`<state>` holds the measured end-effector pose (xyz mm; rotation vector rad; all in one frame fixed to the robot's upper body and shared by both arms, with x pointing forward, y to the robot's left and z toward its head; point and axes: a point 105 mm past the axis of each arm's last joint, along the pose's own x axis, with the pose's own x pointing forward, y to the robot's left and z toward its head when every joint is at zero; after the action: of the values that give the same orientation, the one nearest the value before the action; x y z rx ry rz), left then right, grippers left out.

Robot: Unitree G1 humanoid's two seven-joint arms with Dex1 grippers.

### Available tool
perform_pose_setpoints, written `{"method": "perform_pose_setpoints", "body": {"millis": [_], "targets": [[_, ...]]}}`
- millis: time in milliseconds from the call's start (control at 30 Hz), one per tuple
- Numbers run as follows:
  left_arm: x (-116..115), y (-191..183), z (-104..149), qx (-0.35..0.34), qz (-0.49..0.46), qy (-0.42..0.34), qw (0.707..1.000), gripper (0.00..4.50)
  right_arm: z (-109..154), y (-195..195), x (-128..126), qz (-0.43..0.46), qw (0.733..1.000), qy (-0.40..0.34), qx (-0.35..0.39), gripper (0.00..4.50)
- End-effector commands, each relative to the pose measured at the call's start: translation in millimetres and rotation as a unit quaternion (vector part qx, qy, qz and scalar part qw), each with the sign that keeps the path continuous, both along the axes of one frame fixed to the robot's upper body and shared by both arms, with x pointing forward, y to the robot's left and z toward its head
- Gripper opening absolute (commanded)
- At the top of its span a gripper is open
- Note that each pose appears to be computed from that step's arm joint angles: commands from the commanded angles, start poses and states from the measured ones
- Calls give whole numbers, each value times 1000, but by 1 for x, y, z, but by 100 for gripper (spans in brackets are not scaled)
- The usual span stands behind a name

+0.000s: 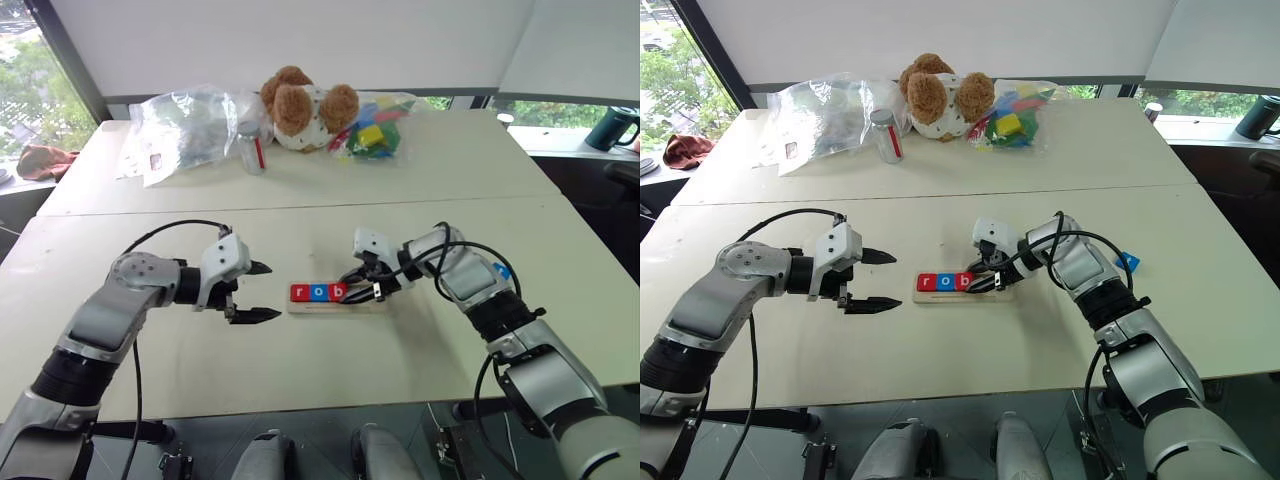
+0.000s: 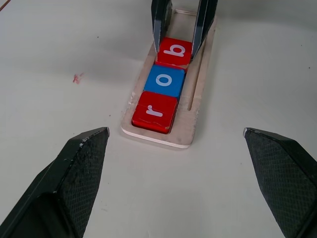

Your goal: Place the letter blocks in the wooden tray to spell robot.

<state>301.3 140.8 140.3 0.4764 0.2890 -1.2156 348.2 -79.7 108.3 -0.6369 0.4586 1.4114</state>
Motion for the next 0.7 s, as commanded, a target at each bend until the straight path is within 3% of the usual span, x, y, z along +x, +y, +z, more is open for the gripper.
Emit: {"method": "perform_pose_setpoints", "body": {"millis": [33,333,533,567,700], "targets": [[0,-2,9,2,-7,-23,1000,450,10,5,1,3,1000,-7,14,113],[0,-6,9,-1,-10,-25,1000,450,8,6,4,-4,1000,-14,16,113],[-1,-6,6,-5,-9,-19,1000,450,23,8,8,-15,999,-40,34,415],[-1,-7,5,-6,-9,-18,1000,450,25,8,8,-16,998,-43,36,447],[1,-9,7,-13,-8,-19,1000,450,41,10,3,-9,997,-55,51,447]]}}
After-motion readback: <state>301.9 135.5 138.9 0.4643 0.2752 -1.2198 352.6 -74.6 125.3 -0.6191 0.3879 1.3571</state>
